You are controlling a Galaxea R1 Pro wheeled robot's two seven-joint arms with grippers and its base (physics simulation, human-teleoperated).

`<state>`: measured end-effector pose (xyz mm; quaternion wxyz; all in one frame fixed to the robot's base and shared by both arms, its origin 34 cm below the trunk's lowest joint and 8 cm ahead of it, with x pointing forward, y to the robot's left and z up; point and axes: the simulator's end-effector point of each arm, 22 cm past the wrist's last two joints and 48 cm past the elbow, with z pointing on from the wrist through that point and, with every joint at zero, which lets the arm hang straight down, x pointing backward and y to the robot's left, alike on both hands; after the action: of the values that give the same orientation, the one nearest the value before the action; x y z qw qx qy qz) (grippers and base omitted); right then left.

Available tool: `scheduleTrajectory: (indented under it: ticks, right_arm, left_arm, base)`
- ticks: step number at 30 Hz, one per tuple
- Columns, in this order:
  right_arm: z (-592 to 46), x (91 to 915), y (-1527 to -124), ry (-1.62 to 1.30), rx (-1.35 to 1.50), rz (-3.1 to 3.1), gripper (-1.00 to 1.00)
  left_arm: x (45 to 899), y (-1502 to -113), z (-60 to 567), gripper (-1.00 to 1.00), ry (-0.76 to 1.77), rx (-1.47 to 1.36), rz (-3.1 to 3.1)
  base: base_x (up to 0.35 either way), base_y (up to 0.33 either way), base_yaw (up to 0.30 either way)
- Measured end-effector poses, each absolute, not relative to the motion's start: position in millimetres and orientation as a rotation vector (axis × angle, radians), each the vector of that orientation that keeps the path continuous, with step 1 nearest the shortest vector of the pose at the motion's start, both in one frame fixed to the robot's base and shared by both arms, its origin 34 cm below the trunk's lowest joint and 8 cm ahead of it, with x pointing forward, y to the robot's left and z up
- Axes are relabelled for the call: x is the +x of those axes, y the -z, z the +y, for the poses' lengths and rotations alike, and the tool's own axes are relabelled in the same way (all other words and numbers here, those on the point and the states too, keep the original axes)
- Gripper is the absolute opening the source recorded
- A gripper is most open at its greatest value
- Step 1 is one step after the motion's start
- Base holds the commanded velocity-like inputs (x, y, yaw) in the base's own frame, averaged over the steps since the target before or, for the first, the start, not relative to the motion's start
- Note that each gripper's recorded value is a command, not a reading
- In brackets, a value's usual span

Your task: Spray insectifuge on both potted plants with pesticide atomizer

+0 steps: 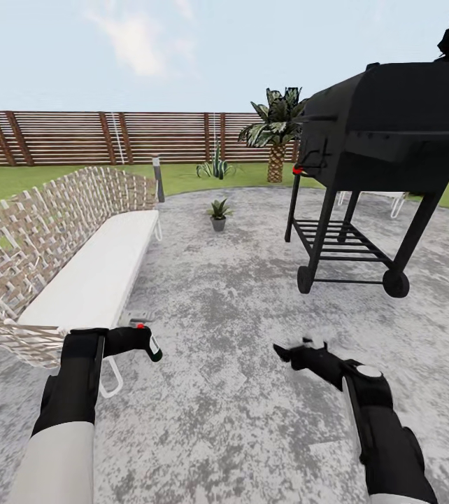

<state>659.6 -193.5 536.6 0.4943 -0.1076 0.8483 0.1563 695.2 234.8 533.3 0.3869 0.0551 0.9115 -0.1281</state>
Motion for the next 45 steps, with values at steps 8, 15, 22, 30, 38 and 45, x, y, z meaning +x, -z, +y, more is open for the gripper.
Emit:
scheduleTrajectory:
  ticks: [8,15,22,30,38,45]
  right_arm:
    - [-274,640,-556,-0.548,-0.174,1.943,1.00]
    - [-292,642,-560,-0.498,-0.147,1.913,1.00]
    - [-202,673,-537,-0.376,-0.159,1.973,1.00]
    - [-138,680,-542,-0.303,-0.270,1.976,1.00]
    - [-130,678,-555,-0.279,-0.282,1.948,1.00]
    - [-126,673,-567,-0.277,-0.295,1.938,1.00]
  left_arm:
    - [695,-534,234,-1.00,0.327,0.142,2.319]
    - [695,-534,233,-1.00,0.327,0.142,2.318]
    - [696,-534,233,-1.00,0.326,0.141,2.318]
    - [696,-535,233,-1.00,0.326,0.141,2.316]
    - [696,-536,234,-1.00,0.327,0.137,2.315]
    - [696,-535,235,-1.00,0.328,0.135,2.316]
  base:
    - [0.000,0.000,0.000]
    - [0.000,0.000,0.000]
    - [0.000,0.000,0.000]
    - [0.000,0.000,0.000]
    - [0.161,0.000,0.000]
    - [0.322,0.000,0.000]
